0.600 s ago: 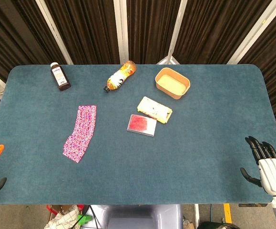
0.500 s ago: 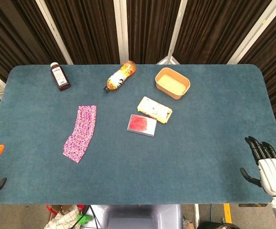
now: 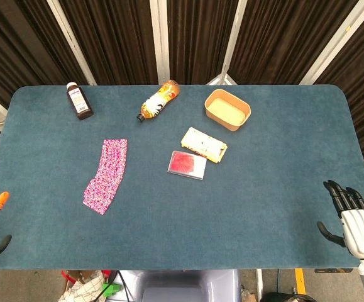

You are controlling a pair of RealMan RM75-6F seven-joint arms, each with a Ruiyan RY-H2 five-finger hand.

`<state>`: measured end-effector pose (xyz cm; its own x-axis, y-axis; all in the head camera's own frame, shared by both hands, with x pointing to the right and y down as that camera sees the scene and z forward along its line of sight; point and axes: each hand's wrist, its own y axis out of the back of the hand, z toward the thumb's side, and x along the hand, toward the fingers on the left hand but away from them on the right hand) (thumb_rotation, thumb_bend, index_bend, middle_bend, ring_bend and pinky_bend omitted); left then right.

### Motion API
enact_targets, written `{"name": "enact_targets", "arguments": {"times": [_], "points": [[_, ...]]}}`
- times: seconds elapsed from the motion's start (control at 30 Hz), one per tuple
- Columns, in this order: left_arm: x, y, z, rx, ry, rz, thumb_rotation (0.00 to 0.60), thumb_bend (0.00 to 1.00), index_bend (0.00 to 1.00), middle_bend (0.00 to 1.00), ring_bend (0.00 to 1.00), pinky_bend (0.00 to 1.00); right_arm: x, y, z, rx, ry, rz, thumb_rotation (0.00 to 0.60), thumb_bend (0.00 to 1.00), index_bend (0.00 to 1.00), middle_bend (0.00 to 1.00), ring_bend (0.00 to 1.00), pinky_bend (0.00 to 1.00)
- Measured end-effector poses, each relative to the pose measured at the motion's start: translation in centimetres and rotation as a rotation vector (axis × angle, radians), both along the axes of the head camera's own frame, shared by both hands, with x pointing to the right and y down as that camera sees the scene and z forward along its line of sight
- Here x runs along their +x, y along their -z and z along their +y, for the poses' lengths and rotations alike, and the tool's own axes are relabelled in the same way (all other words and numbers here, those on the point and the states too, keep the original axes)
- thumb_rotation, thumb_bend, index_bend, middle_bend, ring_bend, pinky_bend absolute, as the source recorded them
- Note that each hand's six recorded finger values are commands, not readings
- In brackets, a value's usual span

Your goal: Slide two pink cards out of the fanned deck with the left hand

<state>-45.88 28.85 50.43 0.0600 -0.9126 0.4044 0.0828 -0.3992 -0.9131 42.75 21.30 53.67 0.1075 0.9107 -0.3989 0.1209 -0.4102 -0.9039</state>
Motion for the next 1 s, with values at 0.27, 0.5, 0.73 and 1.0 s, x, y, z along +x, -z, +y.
{"name": "enact_targets", "arguments": {"times": [0.27, 0.5, 0.73, 1.0], "points": [[0.8, -0.2, 0.2, -0.001, -0.035, 0.008, 0.6, 0.38, 0.09, 0.47, 0.38, 0.53, 0.1, 0.3, 0.0, 0.006, -0.004, -0.009, 0.6, 0.31, 0.0, 0.11, 0.18, 0.14], [1.7, -1.4, 0.0, -0.031, -0.072, 0.03, 0.6, 0.63, 0.1, 0.86, 0.7, 0.69, 0.0, 0.3, 0.1, 0.004, -0.002, -0.014, 0.6, 0.31, 0.0, 0.11, 0.18, 0.14], [3.6, -4.1, -0.2, -0.141, -0.149, 0.057, 0.6, 0.76, 0.11, 0.9, 0.74, 0.7, 0.3, 0.4, 0.1, 0.003, -0.013, -0.019, 0.6, 0.31, 0.0, 0.11, 0.18, 0.14], [5.8, -7.0, -0.1, -0.293, -0.219, 0.021, 0.6, 0.77, 0.11, 0.91, 0.75, 0.7, 0.3, 0.5, 0.1, 0.003, -0.013, -0.02, 0.6, 0.31, 0.0, 0.11, 0.18, 0.14]]}}
